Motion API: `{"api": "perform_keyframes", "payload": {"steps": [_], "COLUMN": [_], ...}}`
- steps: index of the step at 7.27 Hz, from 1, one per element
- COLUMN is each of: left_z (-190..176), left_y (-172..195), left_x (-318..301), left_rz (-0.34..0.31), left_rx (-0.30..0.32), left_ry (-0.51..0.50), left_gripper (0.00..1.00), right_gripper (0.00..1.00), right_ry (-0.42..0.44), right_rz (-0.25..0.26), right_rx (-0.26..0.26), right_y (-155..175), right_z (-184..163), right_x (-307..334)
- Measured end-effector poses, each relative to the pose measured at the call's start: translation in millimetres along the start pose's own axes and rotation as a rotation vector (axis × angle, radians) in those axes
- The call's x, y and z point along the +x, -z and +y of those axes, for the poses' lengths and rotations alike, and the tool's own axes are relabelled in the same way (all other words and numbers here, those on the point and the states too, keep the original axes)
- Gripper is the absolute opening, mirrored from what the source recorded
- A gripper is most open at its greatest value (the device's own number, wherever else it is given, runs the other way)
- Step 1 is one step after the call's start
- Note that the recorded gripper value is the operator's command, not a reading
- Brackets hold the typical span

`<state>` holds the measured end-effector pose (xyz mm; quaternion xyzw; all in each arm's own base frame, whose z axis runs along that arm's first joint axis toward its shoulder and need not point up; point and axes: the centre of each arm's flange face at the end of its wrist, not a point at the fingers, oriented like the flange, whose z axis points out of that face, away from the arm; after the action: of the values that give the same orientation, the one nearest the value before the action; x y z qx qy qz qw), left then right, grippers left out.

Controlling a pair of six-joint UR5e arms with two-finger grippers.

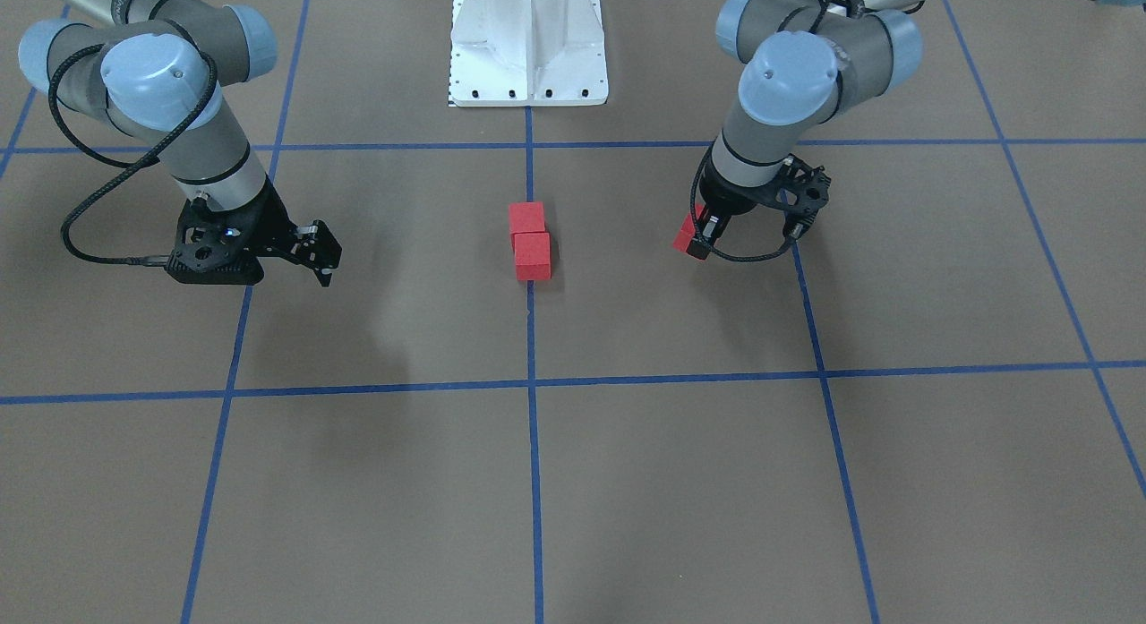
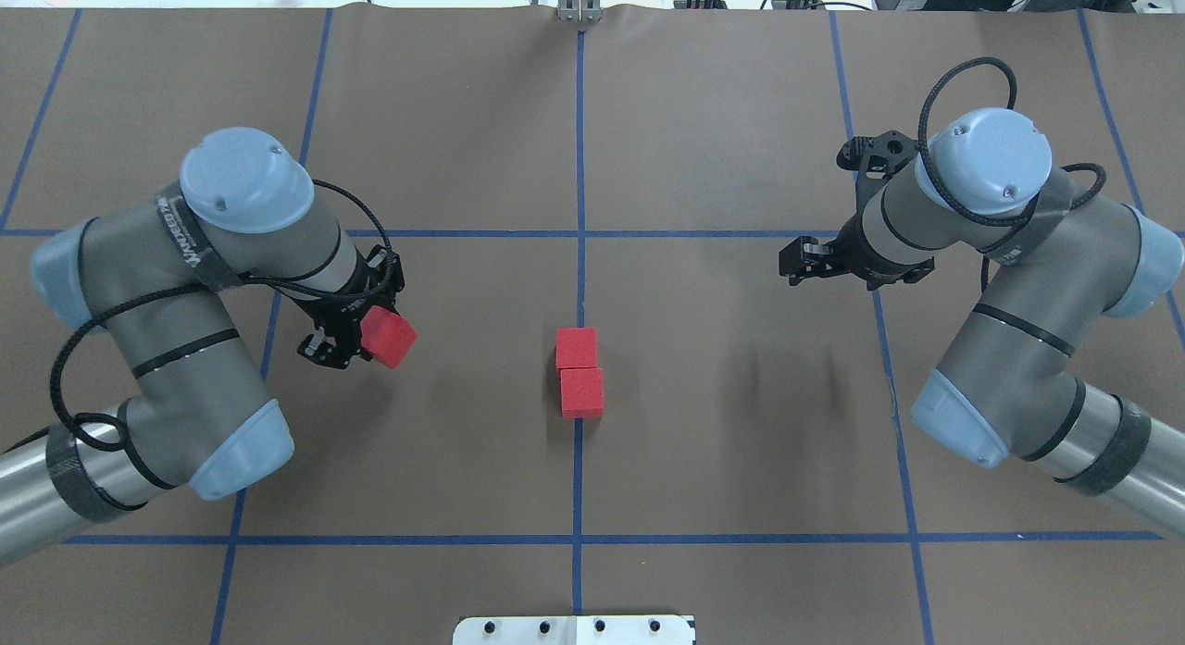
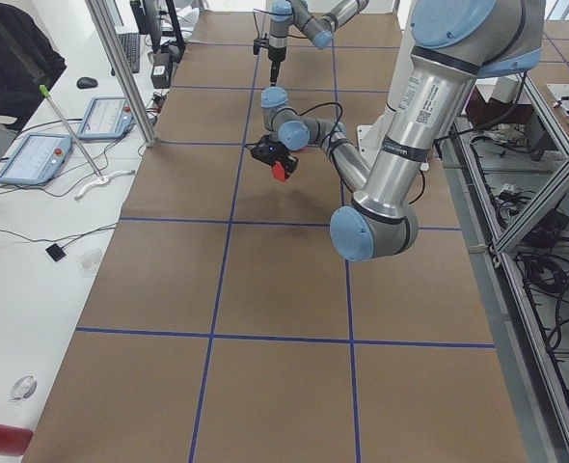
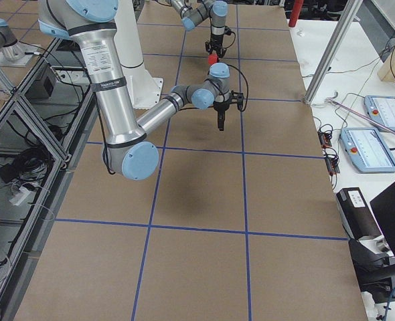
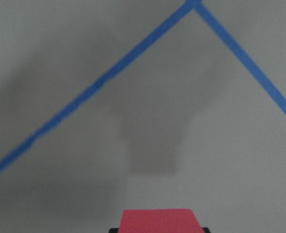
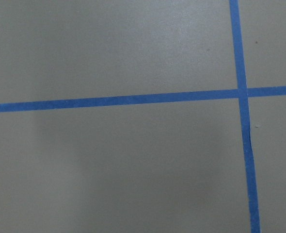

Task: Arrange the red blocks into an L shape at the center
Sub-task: 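Carry the cube with the left gripper beside the farther stacked cube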

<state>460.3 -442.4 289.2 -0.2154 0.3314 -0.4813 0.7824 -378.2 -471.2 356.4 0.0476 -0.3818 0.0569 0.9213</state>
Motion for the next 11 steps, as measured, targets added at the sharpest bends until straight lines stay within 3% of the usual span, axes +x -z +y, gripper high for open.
{"api": "perform_keyframes", "payload": {"steps": [2, 4, 11], "left_z": [49.7, 78.8, 130.6], "left_y": [-15.1, -26.5, -44.4], "left_x": [19.9, 40.7, 73.1], "left_rz": [-0.001, -0.015, -0.043], "left_rx": [-0.002, -0.003, -0.005], "left_ry": [0.181, 0.285, 0.357], "left_gripper": [0.00, 0.00, 0.00], "right_gripper": [1.00, 1.00, 1.00], "right_ry": [-0.001, -0.003, -0.008], "right_rz": [0.001, 0.003, 0.012], "right_rx": [-0.001, 0.001, -0.004], "right_y": [-0.4, -0.4, -4.0], "right_z": [-0.1, -0.7, 0.8], "right_x": [1.1, 2.4, 7.8]}}
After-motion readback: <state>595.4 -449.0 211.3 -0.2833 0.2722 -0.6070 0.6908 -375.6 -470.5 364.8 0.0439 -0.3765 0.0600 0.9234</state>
